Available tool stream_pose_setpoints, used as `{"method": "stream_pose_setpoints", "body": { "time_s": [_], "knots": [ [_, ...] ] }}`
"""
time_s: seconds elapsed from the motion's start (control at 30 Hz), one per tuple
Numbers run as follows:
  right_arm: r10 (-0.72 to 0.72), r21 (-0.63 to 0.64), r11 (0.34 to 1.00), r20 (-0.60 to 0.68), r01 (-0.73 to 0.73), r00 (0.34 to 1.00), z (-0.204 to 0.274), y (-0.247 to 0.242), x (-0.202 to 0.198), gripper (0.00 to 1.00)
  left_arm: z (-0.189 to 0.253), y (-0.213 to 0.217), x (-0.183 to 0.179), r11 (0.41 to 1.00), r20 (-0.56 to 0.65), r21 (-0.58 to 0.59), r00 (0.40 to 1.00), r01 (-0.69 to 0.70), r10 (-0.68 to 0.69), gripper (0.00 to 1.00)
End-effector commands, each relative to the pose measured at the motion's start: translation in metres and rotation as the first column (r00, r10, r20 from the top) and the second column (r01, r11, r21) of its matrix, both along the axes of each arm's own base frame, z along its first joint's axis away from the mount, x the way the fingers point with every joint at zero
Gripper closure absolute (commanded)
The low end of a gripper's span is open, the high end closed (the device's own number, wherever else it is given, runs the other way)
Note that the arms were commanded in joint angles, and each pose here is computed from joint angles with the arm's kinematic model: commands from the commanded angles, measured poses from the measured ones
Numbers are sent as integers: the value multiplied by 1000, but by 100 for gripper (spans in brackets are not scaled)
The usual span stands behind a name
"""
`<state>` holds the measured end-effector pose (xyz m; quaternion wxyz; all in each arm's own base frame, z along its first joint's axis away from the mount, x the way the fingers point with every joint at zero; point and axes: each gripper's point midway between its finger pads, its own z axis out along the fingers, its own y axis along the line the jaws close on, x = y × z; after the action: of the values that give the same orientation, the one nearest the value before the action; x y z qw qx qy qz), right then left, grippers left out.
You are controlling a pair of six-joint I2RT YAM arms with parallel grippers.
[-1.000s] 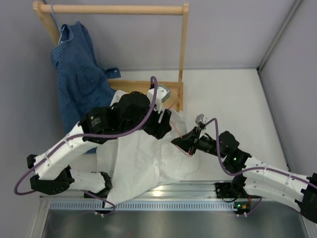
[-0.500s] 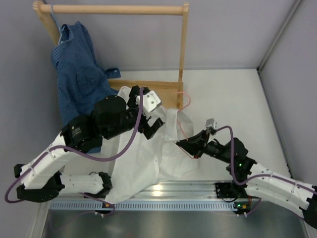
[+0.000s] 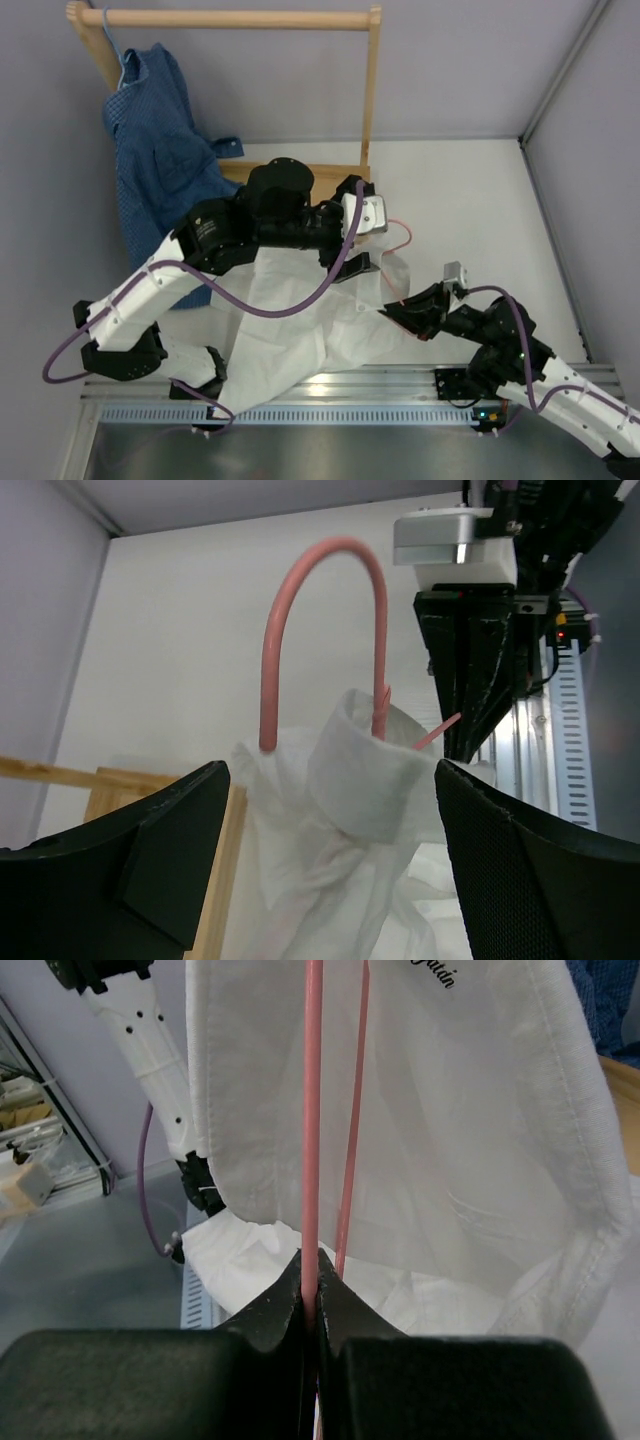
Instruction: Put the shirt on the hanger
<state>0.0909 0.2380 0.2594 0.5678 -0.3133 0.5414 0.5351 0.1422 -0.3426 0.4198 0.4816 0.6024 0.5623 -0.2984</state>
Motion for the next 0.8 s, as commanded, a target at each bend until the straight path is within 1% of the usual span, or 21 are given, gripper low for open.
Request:
{"method": "stream_pose_setpoints", "body": {
  "time_s": [0.0, 0.07, 0.13, 0.23, 0.27, 0.4, 0.47, 0.57, 0.6, 0.63, 0.67, 0.77],
  "knots": [
    [57, -26, 998, 67, -56, 996, 15, -9, -19, 100, 10, 3, -35, 986, -77, -16, 983, 163, -164, 13],
    [76, -37, 997, 80, -73, 994, 16, -10, -24, 100, 10, 2, -39, 981, -94, -24, 977, 190, -192, 14],
    [87, -38, 996, 104, -84, 991, 22, -13, -28, 100, 3, 2, -44, 976, -129, -12, 968, 216, -216, 16],
    [89, -45, 995, 110, -84, 990, 25, -14, -29, 100, -8, 3, -52, 966, -179, 4, 950, 259, -254, 30],
    [88, -40, 996, 117, -84, 989, 28, -15, -30, 100, -10, 5, -53, 965, -191, 8, 947, 264, -258, 33],
    [101, -42, 994, 129, -96, 987, 30, -15, -32, 100, -16, 16, -54, 956, -238, -10, 928, 294, -288, 34],
    [111, -40, 994, 135, -106, 985, 30, -15, -34, 100, -17, 21, -46, 961, -257, -19, 928, 275, -271, 33],
    [135, -30, 991, 146, -132, 980, 32, -14, -38, 100, -16, 21, -42, 961, -268, -27, 924, 277, -274, 33],
    [143, -30, 990, 147, -140, 979, 33, -13, -40, 100, -16, 20, -42, 960, -274, -28, 922, 278, -275, 34],
    [151, -33, 989, 147, -147, 978, 32, -12, -40, 100, -16, 19, -43, 956, -279, -34, 916, 290, -288, 39],
    [158, -35, 987, 147, -155, 976, 33, -12, -41, 100, -14, 18, -44, 954, -281, -39, 913, 297, -296, 41],
    [169, -43, 985, 146, -164, 975, 34, -10, -42, 100, -16, 13, -48, 943, -313, -49, 891, 329, -327, 44]
  ]
}}
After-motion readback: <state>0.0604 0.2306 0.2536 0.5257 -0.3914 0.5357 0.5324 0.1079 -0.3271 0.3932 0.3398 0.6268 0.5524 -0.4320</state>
